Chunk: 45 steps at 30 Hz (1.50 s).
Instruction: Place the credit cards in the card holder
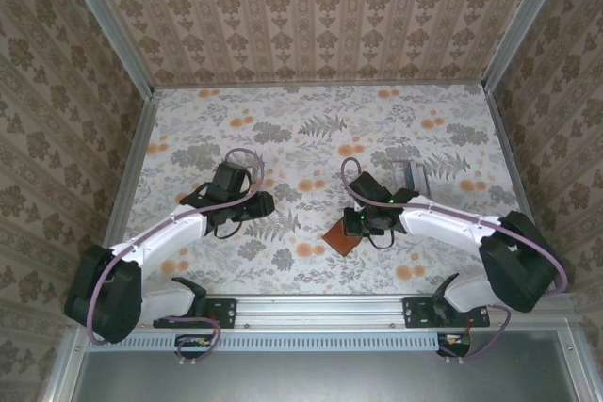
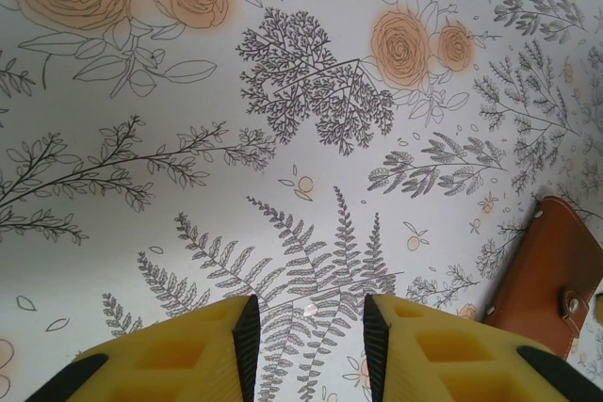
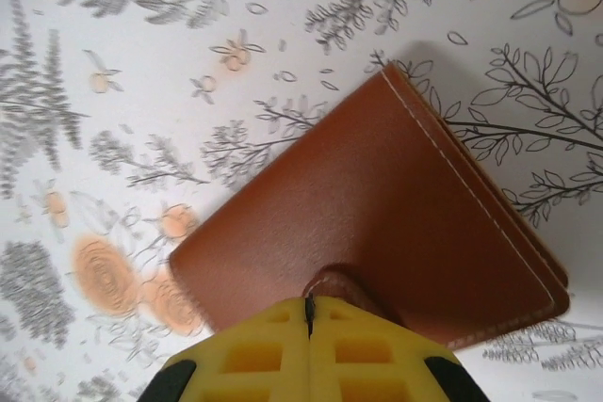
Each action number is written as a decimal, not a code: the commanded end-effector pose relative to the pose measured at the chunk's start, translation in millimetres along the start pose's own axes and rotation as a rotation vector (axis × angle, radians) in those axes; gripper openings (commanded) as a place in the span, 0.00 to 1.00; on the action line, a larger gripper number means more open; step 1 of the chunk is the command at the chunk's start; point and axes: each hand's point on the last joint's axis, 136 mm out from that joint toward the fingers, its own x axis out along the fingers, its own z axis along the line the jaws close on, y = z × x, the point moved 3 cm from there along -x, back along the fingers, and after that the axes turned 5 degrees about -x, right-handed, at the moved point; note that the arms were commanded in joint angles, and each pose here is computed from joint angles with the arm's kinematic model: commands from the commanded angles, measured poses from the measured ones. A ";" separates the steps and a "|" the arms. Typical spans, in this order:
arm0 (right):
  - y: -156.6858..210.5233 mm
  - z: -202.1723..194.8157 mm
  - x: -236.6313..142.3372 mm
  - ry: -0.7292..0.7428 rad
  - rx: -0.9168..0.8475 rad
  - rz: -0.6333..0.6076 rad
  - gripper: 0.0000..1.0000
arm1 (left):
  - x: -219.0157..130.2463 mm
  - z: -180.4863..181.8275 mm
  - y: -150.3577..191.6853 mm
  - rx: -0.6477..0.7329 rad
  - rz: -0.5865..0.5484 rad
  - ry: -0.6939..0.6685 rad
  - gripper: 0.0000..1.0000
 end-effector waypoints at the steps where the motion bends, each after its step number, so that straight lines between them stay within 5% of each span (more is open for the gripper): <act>1: -8.5 4.4 -20.4 -0.001 -0.040 -0.047 0.00 | 2.2 -1.8 -1.6 -0.016 0.006 0.016 0.37; 10: 31.6 -17.4 45.8 -0.010 0.053 0.095 0.00 | -4.1 -5.5 -9.8 0.030 -0.024 0.011 0.44; 19: -15.1 4.3 -48.1 -0.027 -0.061 -0.195 0.07 | -28.3 -17.9 -24.9 0.094 -0.153 0.060 0.68; 22: -32.0 0.5 -96.5 -0.033 -0.084 -0.456 0.29 | -35.1 -14.7 -32.9 0.113 -0.224 0.034 0.72; 23: -36.1 -8.1 -113.8 -0.010 -0.067 -0.567 0.43 | -37.5 -15.6 -37.1 0.114 -0.240 0.026 0.74; 26: -41.6 -31.9 -149.4 0.056 -0.048 -0.836 0.71 | -45.0 -23.7 -49.5 0.166 -0.231 -0.008 0.91; 30: -44.8 -58.7 -175.6 0.254 -0.117 -1.014 0.87 | -53.2 -24.0 -65.9 0.253 -0.241 -0.111 1.00; 31: -46.3 -64.2 -178.4 0.304 -0.124 -1.041 0.98 | -54.9 -24.1 -68.1 0.273 -0.249 -0.124 1.00; 36: -48.2 -89.1 -164.3 0.539 -0.284 -1.111 1.00 | -61.6 -18.3 -76.7 0.476 -0.375 -0.193 1.00; 40: -45.9 -108.0 -153.1 0.590 -0.357 -1.100 1.00 | -86.5 -20.0 -82.7 0.574 -0.584 -0.211 1.00; 45: -41.4 -155.1 -142.1 0.594 -0.195 -1.162 1.00 | -91.7 0.1 -91.5 0.693 -0.777 -0.335 1.00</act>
